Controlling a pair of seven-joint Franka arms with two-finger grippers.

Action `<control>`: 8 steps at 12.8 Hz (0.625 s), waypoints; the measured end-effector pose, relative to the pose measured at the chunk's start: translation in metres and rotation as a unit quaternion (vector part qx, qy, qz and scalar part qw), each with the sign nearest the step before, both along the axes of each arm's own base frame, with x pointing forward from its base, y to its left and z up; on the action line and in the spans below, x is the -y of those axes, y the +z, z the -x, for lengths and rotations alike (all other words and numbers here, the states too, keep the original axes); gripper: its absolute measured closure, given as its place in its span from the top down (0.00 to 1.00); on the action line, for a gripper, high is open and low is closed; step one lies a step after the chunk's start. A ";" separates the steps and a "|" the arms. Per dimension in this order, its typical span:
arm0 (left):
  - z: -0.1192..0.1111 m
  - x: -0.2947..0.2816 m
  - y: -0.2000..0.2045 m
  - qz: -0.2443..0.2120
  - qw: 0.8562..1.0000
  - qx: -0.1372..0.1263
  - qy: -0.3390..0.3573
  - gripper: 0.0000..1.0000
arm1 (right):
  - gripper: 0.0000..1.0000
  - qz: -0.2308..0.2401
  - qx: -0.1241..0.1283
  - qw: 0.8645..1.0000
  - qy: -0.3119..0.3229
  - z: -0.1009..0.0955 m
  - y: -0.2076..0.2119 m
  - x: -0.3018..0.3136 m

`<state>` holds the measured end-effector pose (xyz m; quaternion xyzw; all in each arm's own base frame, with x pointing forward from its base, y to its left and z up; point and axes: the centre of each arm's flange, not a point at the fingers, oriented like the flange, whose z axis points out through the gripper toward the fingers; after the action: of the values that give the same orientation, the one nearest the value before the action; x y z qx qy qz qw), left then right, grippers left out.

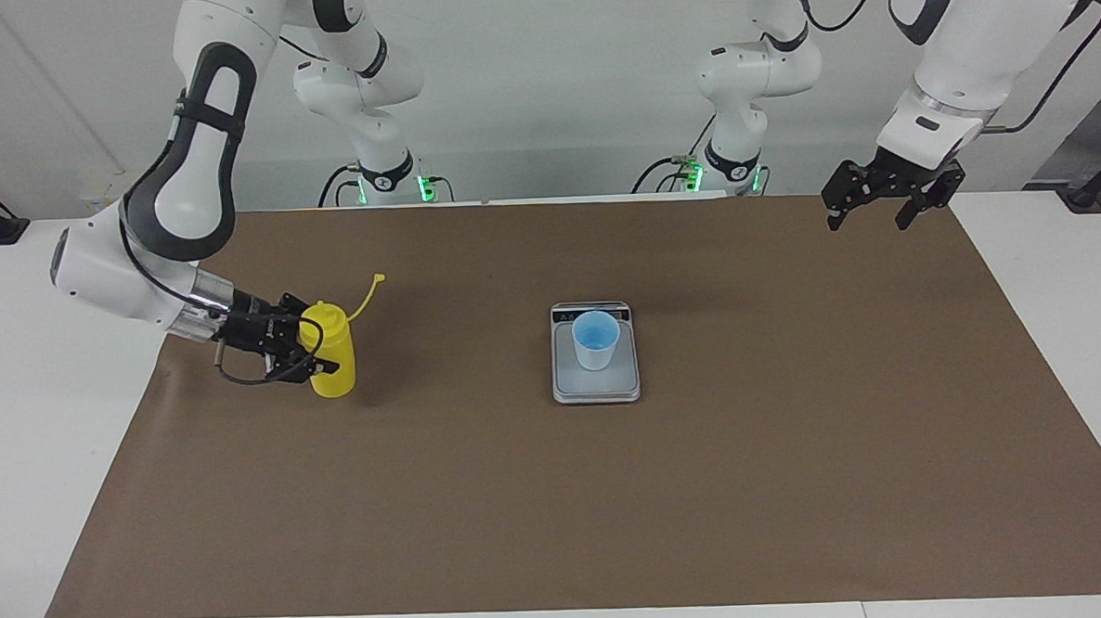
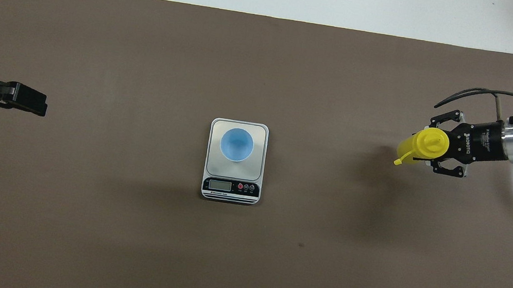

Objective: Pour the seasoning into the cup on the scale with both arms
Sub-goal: 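Lower the yellow bottle with the right gripper onto the table, then open the right gripper and withdraw it from the bottle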

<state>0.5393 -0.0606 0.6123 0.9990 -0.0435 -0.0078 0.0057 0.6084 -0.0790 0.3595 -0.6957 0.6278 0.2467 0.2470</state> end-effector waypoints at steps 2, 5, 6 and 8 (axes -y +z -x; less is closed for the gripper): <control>0.000 0.000 0.000 0.000 1.000 0.000 0.000 1.00 | 0.52 -0.001 -0.020 1.000 -0.024 0.007 -0.032 0.006; 0.000 0.000 0.000 0.000 1.000 0.000 0.000 1.00 | 0.70 0.002 -0.014 0.998 -0.057 0.016 -0.037 0.025; 0.000 0.000 0.000 0.000 1.000 0.000 0.000 1.00 | 0.80 0.008 -0.005 0.998 -0.062 0.015 -0.031 0.029; 0.000 0.000 0.000 0.000 1.000 0.000 0.000 1.00 | 1.00 0.031 0.016 0.997 -0.064 0.015 -0.014 0.039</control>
<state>0.5393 -0.0606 0.6123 0.9990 -0.0436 -0.0078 0.0057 0.5933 -0.1180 0.3458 -0.6651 0.6743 0.1998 0.2511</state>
